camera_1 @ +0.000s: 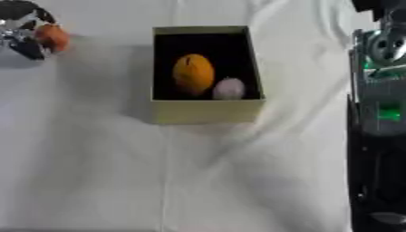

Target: Pick up objects on the table and place them in the box.

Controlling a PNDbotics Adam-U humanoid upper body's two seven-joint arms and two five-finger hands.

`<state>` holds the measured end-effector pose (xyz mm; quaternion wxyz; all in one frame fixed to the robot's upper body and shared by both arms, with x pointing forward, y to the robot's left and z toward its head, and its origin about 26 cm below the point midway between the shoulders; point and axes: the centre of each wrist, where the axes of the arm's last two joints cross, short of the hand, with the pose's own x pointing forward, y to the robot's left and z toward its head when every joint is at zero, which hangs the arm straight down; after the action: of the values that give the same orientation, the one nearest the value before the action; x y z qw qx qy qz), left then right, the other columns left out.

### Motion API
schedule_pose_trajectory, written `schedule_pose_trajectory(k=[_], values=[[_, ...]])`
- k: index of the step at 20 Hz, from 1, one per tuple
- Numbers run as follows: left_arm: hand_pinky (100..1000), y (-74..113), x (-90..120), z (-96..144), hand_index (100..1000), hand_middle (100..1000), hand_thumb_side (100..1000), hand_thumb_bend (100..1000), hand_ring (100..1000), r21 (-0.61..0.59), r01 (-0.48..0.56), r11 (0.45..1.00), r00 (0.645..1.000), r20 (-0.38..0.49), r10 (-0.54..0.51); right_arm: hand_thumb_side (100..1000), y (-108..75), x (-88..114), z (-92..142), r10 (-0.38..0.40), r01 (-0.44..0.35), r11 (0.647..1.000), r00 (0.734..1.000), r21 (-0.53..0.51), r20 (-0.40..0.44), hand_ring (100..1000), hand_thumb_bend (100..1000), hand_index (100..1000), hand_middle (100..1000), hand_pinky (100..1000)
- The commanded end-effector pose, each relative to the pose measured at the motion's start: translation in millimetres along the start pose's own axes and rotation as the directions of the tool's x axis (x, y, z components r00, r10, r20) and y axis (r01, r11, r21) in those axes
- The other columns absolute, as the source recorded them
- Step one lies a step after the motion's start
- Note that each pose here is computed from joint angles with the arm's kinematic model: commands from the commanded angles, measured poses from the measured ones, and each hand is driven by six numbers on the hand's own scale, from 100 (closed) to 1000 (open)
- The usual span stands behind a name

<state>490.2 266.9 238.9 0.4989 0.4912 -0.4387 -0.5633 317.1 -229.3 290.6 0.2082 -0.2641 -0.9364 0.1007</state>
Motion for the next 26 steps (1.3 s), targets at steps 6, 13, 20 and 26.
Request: schedule_pose_trajectory(k=[6,13,20,26], values=[[231,10.2,-8,1,661,581,100,257,494,0.08,-0.032,0.996,0.999,-0.013,0.033,754,-4.3,5,-5,-0.006,0.006,1.0,1.0,-0.013,0.022,813,100,806,716,851],[100,22.1,-9,5,523,441,100,357,352,0.253,0.014,0.967,0.997,-0.079,0.007,752,-3.9,4,-3,-0.009,0.009,1.0,1.0,-0.011,0.017,813,100,807,715,851],[100,47.5,-1,20,531,439,100,375,345,0.308,0.041,0.951,0.999,-0.007,-0.04,749,-3.8,3,-1,-0.005,0.006,1.0,1.0,-0.007,0.013,813,100,806,714,851],[100,80.0,19,51,528,434,100,388,345,0.35,0.039,0.936,0.987,0.135,-0.092,746,-3.5,2,1,-0.002,0.002,1.0,1.0,-0.003,0.012,813,100,806,713,852]])
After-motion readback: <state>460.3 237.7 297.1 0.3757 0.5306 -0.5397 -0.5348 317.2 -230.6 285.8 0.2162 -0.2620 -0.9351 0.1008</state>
